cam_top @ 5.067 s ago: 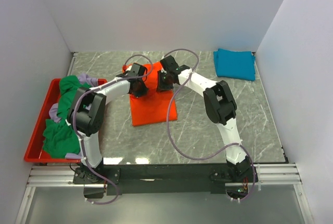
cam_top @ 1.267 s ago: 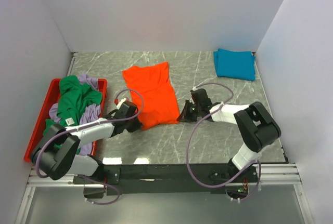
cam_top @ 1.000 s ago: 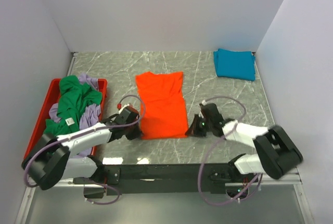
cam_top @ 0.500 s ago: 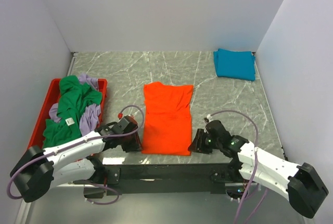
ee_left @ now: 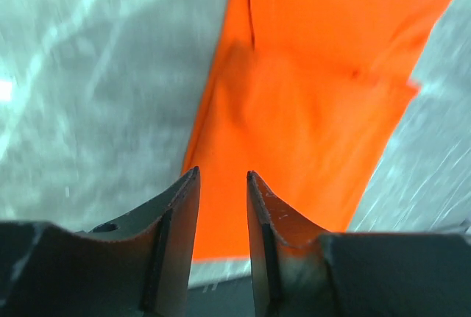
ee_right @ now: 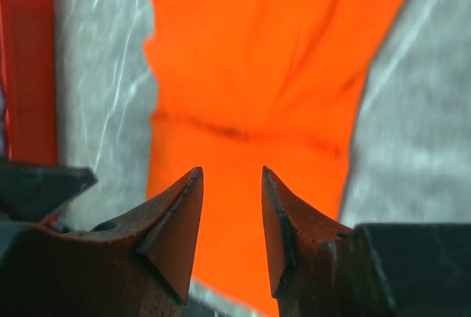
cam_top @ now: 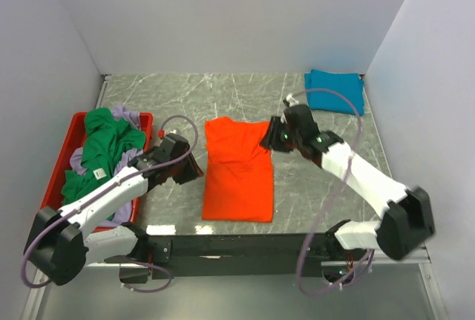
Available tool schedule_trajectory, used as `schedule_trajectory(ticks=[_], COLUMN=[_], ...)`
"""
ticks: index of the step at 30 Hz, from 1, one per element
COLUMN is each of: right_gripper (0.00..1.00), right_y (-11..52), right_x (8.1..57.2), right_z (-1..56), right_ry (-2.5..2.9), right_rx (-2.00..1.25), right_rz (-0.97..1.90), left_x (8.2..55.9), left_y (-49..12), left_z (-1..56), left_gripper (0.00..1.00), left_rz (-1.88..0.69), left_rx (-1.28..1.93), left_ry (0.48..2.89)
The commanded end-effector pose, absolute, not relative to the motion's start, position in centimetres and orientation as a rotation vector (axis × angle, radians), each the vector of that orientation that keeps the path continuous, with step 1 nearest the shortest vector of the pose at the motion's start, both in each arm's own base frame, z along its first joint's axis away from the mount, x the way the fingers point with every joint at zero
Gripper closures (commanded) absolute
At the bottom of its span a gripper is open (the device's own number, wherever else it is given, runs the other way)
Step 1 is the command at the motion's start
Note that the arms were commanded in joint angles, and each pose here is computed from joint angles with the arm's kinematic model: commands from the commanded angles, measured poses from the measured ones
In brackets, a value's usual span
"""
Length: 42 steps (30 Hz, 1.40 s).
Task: Fold and stack the t-shirts
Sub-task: Fold the tshirt
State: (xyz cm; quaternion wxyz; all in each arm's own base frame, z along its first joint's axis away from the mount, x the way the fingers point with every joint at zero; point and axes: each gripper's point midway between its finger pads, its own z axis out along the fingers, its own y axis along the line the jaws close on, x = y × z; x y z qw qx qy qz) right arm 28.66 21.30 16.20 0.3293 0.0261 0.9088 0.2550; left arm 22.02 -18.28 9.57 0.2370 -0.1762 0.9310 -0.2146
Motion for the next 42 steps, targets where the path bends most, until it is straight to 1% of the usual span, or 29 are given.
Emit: schedule_trajectory(ticks=[1, 2, 3, 4, 5, 6, 7, 8, 9, 11, 13, 14, 15, 21, 22, 23, 25, 26, 36, 42], right_gripper=[0.56, 0.56, 0.57, 0.57, 0.57, 0.57, 0.57, 0.57, 0.57, 0.58, 0.58, 0.58, 0.58, 0.55, 0.54, 0.53, 0.52, 0.52, 0.5, 0.5], right_y=[22.9, 23.9, 24.7, 25.7, 26.3, 27.0, 27.5, 28.5, 29.1, 30.5, 31.7, 32.6, 33.1, 36.9, 37.6, 38.0, 38.9, 39.2, 41.5, 41.2], right_x=[32.9, 34.2, 35.2, 36.7, 37.5, 38.4, 39.1, 40.1, 40.8, 42.2, 43.1, 44.0, 44.4, 46.1, 46.6, 46.8, 47.4, 47.6, 48.8, 48.6], right_z=[17.1, 18.6, 17.2, 18.7, 18.5, 16.7, 16.5, 17.4, 15.6, 16.0, 13.7, 14.5, 12.4, 10.4, 11.1, 10.1, 10.7, 9.9, 8.7, 7.3], right_ry=[2.34, 2.304, 2.34, 2.294, 2.296, 2.335, 2.34, 2.309, 2.339, 2.316, 2.342, 2.314, 2.354, 2.333, 2.306, 2.318, 2.289, 2.298, 2.271, 2.288], right_rx=[-0.033, -0.068, -0.087, -0.117, -0.136, -0.155, -0.171, -0.21, -0.224, -0.272, -0.307, -0.34, -0.355, -0.48, -0.49, -0.493, -0.497, -0.497, -0.506, -0.516], right_rz=[0.657, 0.679, 0.674, 0.688, 0.691, 0.683, 0.682, 0.708, 0.707, 0.741, 0.747, 0.767, 0.76, 0.802, 0.815, 0.811, 0.83, 0.824, 0.818, 0.783], left_x=[26.0, 27.0, 27.3, 27.6, 27.9, 28.3, 28.4, 28.7, 29.1, 29.7, 30.3, 30.5, 30.7, 31.0, 30.9, 30.9, 30.8, 30.7, 29.6, 29.0], left_y=[-18.7, -18.6, -18.5, -18.4, -18.4, -18.6, -18.6, -18.6, -18.9, -18.9, -19.3, -19.3, -19.3, -20.1, -20.2, -20.3, -20.4, -20.4, -20.7, -21.0], left_z=[12.2, 12.7, 12.1, 11.9, 11.6, 10.9, 10.6, 10.4, 9.8, 9.4, 8.7, 8.5, 7.9, 6.7, 6.8, 6.8, 7.0, 7.0, 7.7, 7.6], left_gripper=[0.63, 0.64, 0.65, 0.66, 0.67, 0.68, 0.68, 0.7, 0.7, 0.7, 0.71, 0.71, 0.71, 0.71, 0.72, 0.72, 0.71, 0.71, 0.72, 0.72], left_rz=[-0.676, -0.702, -0.694, -0.694, -0.708, -0.71, -0.709, -0.712, -0.725, -0.727, -0.741, -0.741, -0.731, -0.762, -0.772, -0.777, -0.79, -0.795, -0.848, -0.891], left_rx=[-0.487, -0.506, -0.529, -0.541, -0.554, -0.564, -0.569, -0.58, -0.585, -0.603, -0.615, -0.627, -0.633, -0.613, -0.609, -0.602, -0.593, -0.591, -0.571, -0.58], left_ry=[2.429, 2.39, 2.396, 2.394, 2.398, 2.404, 2.409, 2.41, 2.413, 2.414, 2.429, 2.431, 2.445, 2.482, 2.484, 2.483, 2.485, 2.487, 2.489, 2.497])
